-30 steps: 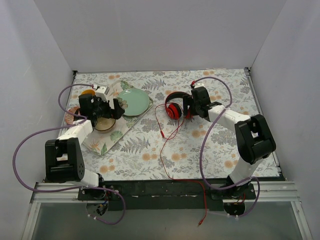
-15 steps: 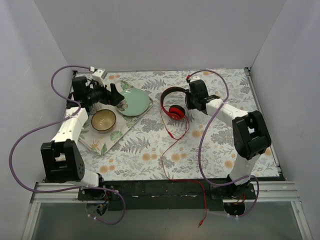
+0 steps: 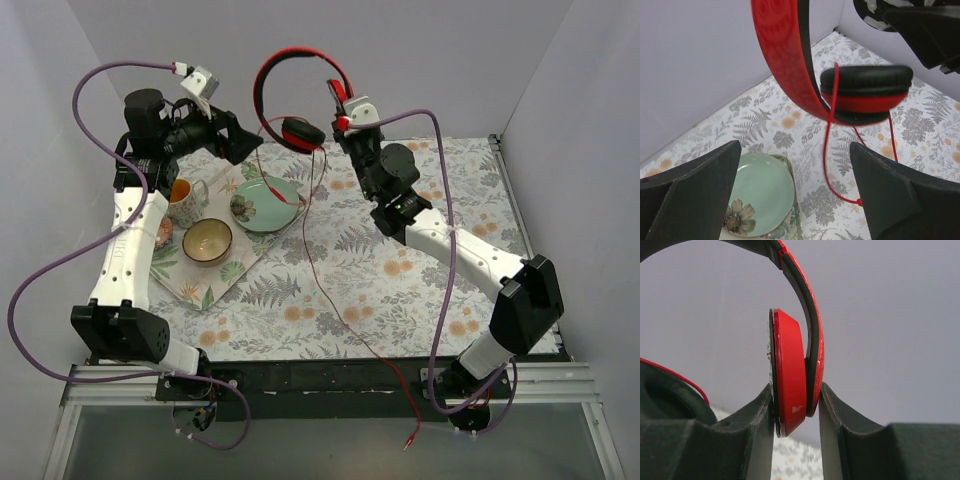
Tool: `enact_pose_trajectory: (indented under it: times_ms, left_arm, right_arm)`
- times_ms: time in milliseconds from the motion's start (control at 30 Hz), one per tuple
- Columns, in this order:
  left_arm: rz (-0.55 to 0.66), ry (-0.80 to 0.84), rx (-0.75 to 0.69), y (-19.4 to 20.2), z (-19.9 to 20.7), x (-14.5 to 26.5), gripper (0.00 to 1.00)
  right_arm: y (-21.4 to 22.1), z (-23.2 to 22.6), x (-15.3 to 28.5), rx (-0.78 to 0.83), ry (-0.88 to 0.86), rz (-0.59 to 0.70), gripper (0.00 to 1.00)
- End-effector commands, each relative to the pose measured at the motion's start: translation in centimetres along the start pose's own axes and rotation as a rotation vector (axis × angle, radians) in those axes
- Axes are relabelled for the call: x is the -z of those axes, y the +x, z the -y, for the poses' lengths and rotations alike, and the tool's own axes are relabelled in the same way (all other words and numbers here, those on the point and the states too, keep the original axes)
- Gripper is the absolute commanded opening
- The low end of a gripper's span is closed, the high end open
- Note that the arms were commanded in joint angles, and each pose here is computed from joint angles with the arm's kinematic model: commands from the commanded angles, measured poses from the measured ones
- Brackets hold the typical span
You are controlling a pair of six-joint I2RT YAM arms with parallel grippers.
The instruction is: Wrap the headphones
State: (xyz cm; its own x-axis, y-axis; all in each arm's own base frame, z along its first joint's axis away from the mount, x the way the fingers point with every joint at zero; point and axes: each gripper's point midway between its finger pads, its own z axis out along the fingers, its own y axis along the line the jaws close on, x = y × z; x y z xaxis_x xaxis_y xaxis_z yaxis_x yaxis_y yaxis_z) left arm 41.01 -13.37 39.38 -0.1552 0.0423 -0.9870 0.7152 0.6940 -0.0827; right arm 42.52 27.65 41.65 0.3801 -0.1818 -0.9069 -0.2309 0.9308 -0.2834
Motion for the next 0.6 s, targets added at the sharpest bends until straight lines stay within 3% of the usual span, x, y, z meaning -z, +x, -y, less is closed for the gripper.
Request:
enact_pose_trajectory:
  times_ms: [0, 200, 400, 567]
  left_arm:
    - [0.066, -0.002, -0.048, -4.9, 2.2, 1.9, 0.91]
    - [0.071, -0.014, -0.054, -5.6, 2.5, 2.4, 0.93]
    - [0.06, 0.085, -0.067, -6.2, 4.8, 3.2, 0.92]
    - [0.081, -0.141, -0.122, -6.4, 0.4, 2.1, 0.88]
  right_arm:
    - [-9.7, 4.2, -1.4, -0.036, 0.162, 0.284, 0.01]
    - [-8.3, 0.3, -2.2, 0.01, 0.033, 0.24, 0.01]
    - [-6.2, -1.5, -2.2, 0.061, -0.044, 0.186, 0.01]
    - [-4.9, -4.2, -1.7, 0.091, -0.196, 0.156, 0.01]
